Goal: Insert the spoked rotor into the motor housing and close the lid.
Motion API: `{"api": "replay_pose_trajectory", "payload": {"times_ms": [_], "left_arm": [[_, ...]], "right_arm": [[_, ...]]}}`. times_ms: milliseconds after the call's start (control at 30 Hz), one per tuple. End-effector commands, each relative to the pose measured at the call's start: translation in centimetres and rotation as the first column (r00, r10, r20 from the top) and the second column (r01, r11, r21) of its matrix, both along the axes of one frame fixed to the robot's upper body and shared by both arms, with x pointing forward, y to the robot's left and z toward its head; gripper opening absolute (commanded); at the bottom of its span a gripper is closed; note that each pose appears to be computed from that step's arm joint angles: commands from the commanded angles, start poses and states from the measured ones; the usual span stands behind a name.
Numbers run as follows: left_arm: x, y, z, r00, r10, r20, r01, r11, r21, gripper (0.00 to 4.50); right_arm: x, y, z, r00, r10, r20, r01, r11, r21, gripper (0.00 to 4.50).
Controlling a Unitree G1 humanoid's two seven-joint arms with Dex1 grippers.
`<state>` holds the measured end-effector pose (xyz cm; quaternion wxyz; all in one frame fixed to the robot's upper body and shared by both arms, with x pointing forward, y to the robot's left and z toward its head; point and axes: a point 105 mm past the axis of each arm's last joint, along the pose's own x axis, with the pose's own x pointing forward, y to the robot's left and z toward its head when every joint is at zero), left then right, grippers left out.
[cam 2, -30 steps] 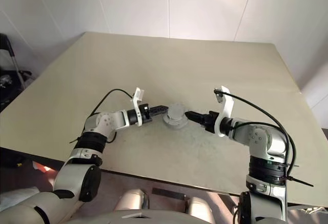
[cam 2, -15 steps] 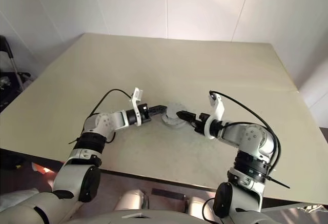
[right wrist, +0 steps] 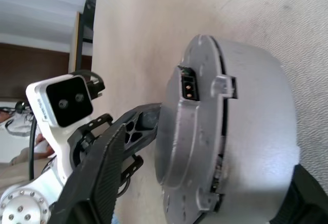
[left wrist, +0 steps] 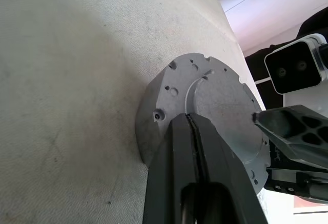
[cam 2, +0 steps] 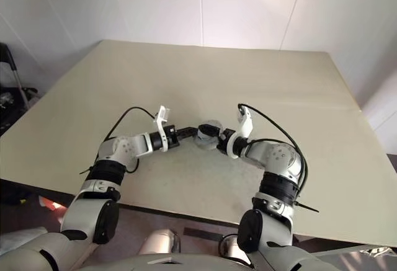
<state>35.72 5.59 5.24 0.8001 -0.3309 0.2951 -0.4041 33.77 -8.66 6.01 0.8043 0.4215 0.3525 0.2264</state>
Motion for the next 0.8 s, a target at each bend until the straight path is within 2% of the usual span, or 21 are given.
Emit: {"api": "replay_pose_trajectory", "payload": {"times_ms": [33, 100, 300, 533, 633, 800], "left_arm": [[-0.5, -0.1, -1.1, 0.999, -0.010, -0.032, 0.011, 0.999, 0.036, 0.00], [-0.4, 0.1, -1.0, 1.000, -0.002, -0.026, 0.003, 0.999, 0.036, 0.00], [0.6, 0.8, 0.0, 0.997, 0.079, 0.019, -0.078, 0.997, -0.028, 0.00], [1.8, 3.2, 2.9, 0.968, 0.251, 0.029, -0.236, 0.940, -0.248, 0.00], [2.0, 4.1, 3.6, 0.952, 0.305, 0.004, -0.288, 0.903, -0.319, 0.57], [1.6, 4.6, 4.4, 0.948, 0.319, -0.018, -0.298, 0.864, -0.405, 2.25]], "right_arm": [[0.7, 0.2, 0.9, 0.998, -0.003, 0.057, 0.005, 0.999, -0.033, 2.80], [0.8, -0.1, 1.0, 0.998, -0.011, 0.067, 0.015, 0.999, -0.048, 2.22], [1.1, -0.2, 1.7, 0.995, -0.041, 0.094, 0.041, 0.999, -0.005, 2.22], [3.2, 0.2, 5.4, 0.984, -0.115, 0.138, 0.092, 0.983, 0.160, 2.22], [3.6, 0.7, 6.4, 0.984, -0.112, 0.137, 0.084, 0.977, 0.196, 2.20], [3.9, 1.5, 7.9, 0.989, -0.085, 0.124, 0.051, 0.966, 0.255, 2.20]]}}
